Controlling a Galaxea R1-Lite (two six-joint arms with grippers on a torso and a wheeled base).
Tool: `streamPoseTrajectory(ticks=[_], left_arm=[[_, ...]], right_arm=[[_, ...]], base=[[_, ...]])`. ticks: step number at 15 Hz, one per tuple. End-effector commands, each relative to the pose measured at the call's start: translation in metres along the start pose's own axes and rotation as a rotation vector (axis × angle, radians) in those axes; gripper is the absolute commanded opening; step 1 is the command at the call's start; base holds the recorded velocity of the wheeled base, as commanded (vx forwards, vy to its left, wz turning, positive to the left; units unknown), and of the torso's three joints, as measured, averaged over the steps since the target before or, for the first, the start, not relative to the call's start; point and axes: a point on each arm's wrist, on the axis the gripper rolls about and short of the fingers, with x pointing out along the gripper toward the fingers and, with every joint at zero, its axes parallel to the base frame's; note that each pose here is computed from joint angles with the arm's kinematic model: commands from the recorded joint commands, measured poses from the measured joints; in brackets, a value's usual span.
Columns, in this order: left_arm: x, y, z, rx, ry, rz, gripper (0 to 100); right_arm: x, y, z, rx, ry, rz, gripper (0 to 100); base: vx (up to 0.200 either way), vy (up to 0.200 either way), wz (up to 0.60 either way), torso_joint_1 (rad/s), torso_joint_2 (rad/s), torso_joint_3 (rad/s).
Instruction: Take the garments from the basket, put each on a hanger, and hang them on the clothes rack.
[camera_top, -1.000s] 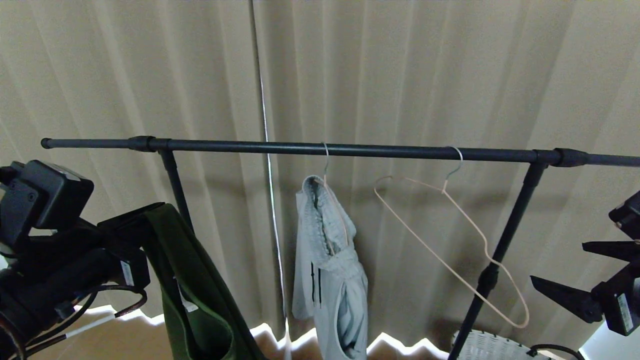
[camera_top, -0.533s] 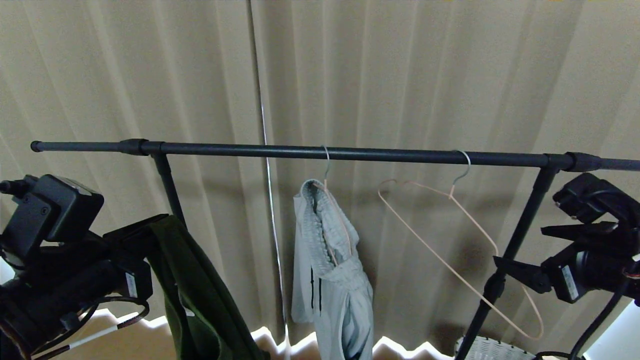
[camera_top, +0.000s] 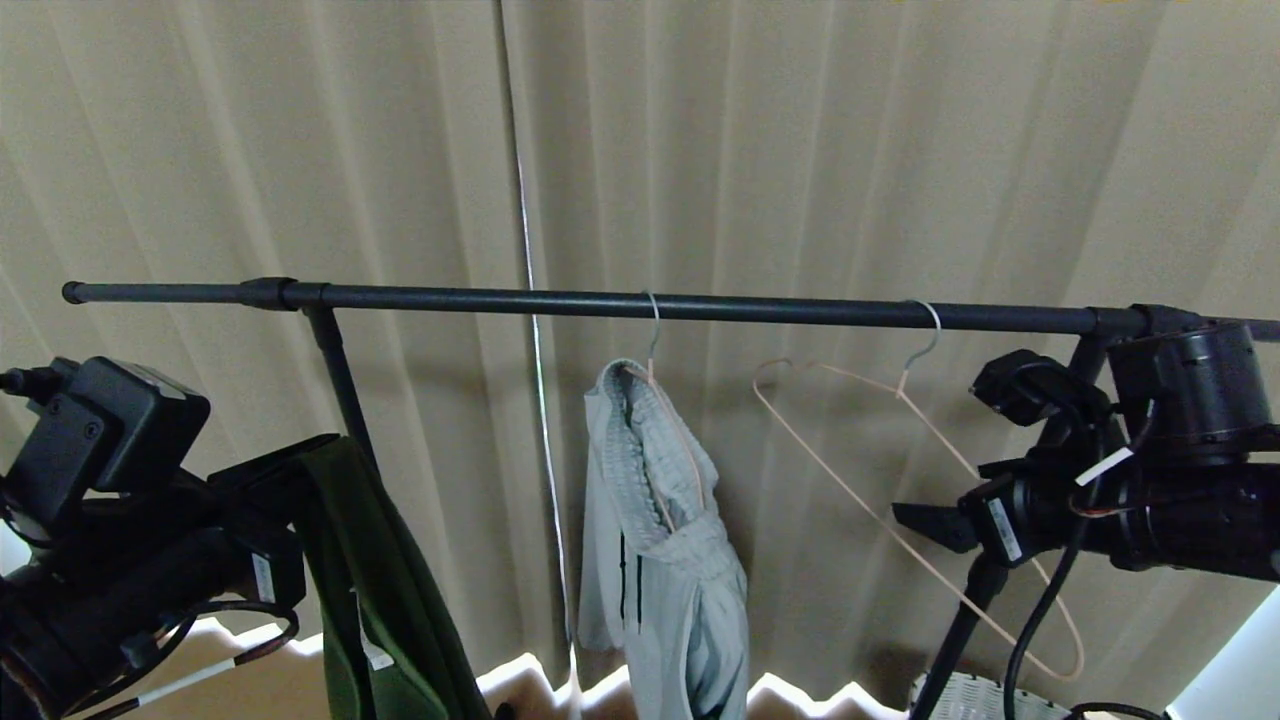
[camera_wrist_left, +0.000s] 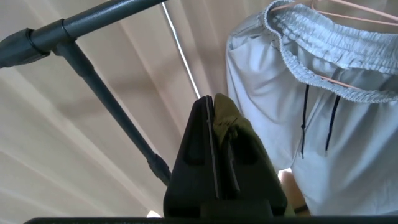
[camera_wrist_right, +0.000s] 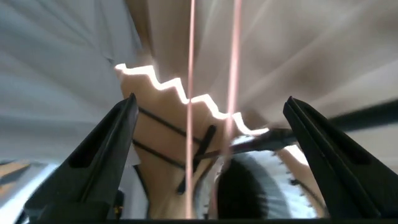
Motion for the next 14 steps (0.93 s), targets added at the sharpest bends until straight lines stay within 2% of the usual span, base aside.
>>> streamPoseTrajectory(ticks=[1, 10, 11, 14], left_arm=[[0.0, 0.0, 0.0, 0.0, 0.0, 0.0, 0], [0.0, -0.001, 0.001, 0.004, -0.006, -0.008, 0], [0.0, -0.001, 0.001, 0.004, -0.006, -0.008, 0], [0.0, -0.001, 0.002, 0.005, -0.007, -0.007, 0]], right_arm=[[0.018, 0.001, -0.002, 0.004, 0.052, 0.003, 100], [0.014, 0.001, -0.009, 0.004, 0.063, -0.001, 100], [0.012, 0.001, -0.009, 0.004, 0.06, -0.001, 0], [0.007, 0.0, -0.011, 0.005, 0.05, -0.003, 0]], base=[[0.0, 0.0, 0.0, 0.0, 0.0, 0.0], [0.0, 0.0, 0.0, 0.0, 0.0, 0.0], [0.0, 0.0, 0.0, 0.0, 0.0, 0.0], [0.0, 0.0, 0.0, 0.0, 0.0, 0.0]])
